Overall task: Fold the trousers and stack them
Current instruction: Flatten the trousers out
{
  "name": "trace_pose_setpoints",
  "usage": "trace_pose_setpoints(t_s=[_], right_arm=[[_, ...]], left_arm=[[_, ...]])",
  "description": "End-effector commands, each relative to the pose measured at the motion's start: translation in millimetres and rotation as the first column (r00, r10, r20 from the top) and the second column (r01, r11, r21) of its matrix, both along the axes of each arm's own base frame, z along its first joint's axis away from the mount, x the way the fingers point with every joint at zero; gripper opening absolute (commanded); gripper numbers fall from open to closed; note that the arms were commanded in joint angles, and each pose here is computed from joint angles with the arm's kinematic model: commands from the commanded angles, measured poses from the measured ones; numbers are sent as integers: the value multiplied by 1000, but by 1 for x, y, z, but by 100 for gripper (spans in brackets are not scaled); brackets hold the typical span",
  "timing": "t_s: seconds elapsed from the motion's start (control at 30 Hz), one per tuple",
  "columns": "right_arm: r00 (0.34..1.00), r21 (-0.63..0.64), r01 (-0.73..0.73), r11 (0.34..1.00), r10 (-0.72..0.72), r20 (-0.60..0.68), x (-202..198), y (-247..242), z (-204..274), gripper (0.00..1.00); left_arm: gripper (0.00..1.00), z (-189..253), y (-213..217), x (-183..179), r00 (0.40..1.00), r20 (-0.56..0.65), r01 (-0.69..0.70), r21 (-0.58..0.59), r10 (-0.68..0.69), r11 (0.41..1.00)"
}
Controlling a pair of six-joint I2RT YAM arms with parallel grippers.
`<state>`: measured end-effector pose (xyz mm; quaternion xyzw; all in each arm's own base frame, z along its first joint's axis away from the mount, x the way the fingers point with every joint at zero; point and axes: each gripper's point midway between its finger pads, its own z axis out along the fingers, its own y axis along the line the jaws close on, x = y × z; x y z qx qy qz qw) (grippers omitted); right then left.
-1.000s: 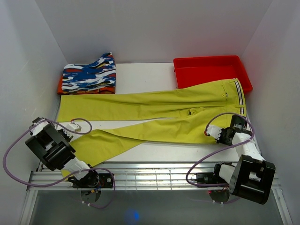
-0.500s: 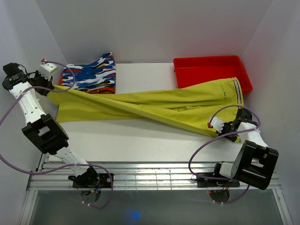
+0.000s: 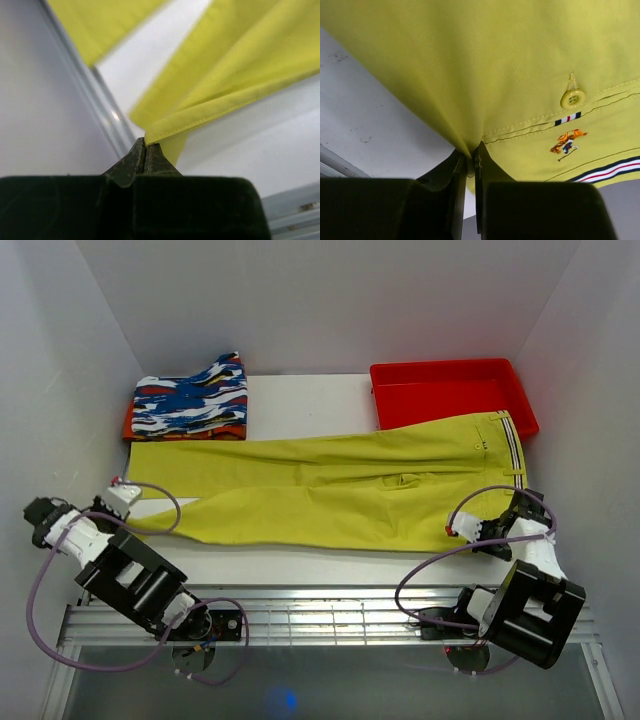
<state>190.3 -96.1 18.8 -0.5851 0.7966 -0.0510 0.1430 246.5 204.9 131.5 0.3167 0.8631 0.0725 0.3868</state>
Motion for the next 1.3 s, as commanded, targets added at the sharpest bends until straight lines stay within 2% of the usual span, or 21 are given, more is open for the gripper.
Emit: trace_pose_setpoints(t_s=[0.0, 0.07, 0.1, 0.13, 0.17, 0.2, 0.23, 0.27, 0.3, 0.33, 0.4, 0.43, 0.53, 0.6, 0.63, 0.7, 0.77, 0.83, 0.97, 1.07, 1.27], right_arm=[[989, -89, -89, 992, 78, -123, -41, -5, -14, 8], [984, -96, -123, 988, 108, -144, -49, -3, -15, 12], [982, -93, -128, 987, 113, -150, -54, -1, -13, 19], [983, -91, -129, 987, 116, -143, -53, 0, -10, 27], [985, -82, -130, 988, 119, -126, -51, 2, -7, 48], [987, -79, -126, 989, 117, -110, -46, 2, 2, 62], [989, -74, -121, 990, 114, -93, -41, 2, 7, 72], [991, -50, -114, 992, 111, -71, -35, 5, 14, 85], [994, -31, -95, 995, 93, -59, -31, 5, 21, 86], [997, -26, -79, 997, 78, -20, -18, 2, 43, 86], [1000, 54, -30, 998, 29, 4, -5, 4, 60, 86], [998, 53, -12, 999, 9, 55, 12, -3, 87, 86], [996, 178, 91, 980, -91, -11, 21, 0, 98, 79], [989, 214, 148, 966, -139, -55, 32, -5, 97, 71], [980, 223, 197, 955, -183, -79, 33, -6, 94, 68], [965, 225, 253, 941, -230, -122, 34, -10, 78, 58], [946, 227, 310, 923, -275, -173, 27, -9, 60, 52], [938, 219, 339, 915, -309, -159, 32, -13, 48, 51], [899, 166, 419, 893, -382, -212, 21, -19, 13, 45], [887, 93, 431, 898, -402, -227, 7, -27, -12, 42], [905, -30, 370, 929, -368, -213, -17, -48, -33, 40]], left_arm=[[0, -59, -11, -50, 986, -103, 141, 120, -129, 983], [0, -74, -14, -69, 983, -139, 139, 110, -124, 984], [8, -80, -17, -75, 979, -161, 143, 102, -126, 984], [27, -80, -21, -80, 977, -176, 138, 75, -123, 988], [39, -79, -24, -83, 974, -185, 140, 52, -128, 989], [49, -69, -28, -84, 971, -185, 155, 19, -149, 988], [79, -61, -26, -85, 973, -180, 149, 7, -146, 989], [84, -54, -26, -85, 974, -176, 145, -13, -145, 989], [85, -46, -24, -83, 974, -171, 142, -35, -146, 989], [85, -22, -20, -79, 981, -141, 129, -52, -135, 990], [86, -5, -14, -72, 986, -116, 108, -104, -119, 989], [86, 6, -18, -68, 990, -97, 85, -159, -101, 984], [86, 28, -6, -52, 997, -37, 62, -165, -69, 984], [85, 15, -10, -46, 998, -67, -4, -219, -11, 976], [84, 11, -5, -34, 998, -59, -2, -167, -8, 986], [81, -16, -17, -40, 992, -125, -60, -201, 36, 978], [80, -27, -18, -34, 989, -140, -70, -145, 50, 987], [78, -43, -32, -32, 982, -175, -102, -181, 70, 978], [76, -75, -44, -32, 955, -282, -152, -210, 89, 966], [74, -98, -40, -40, 926, -359, -189, -181, 114, 965], [68, -148, -29, -88, 829, -544, -200, -70, 131, 977]])
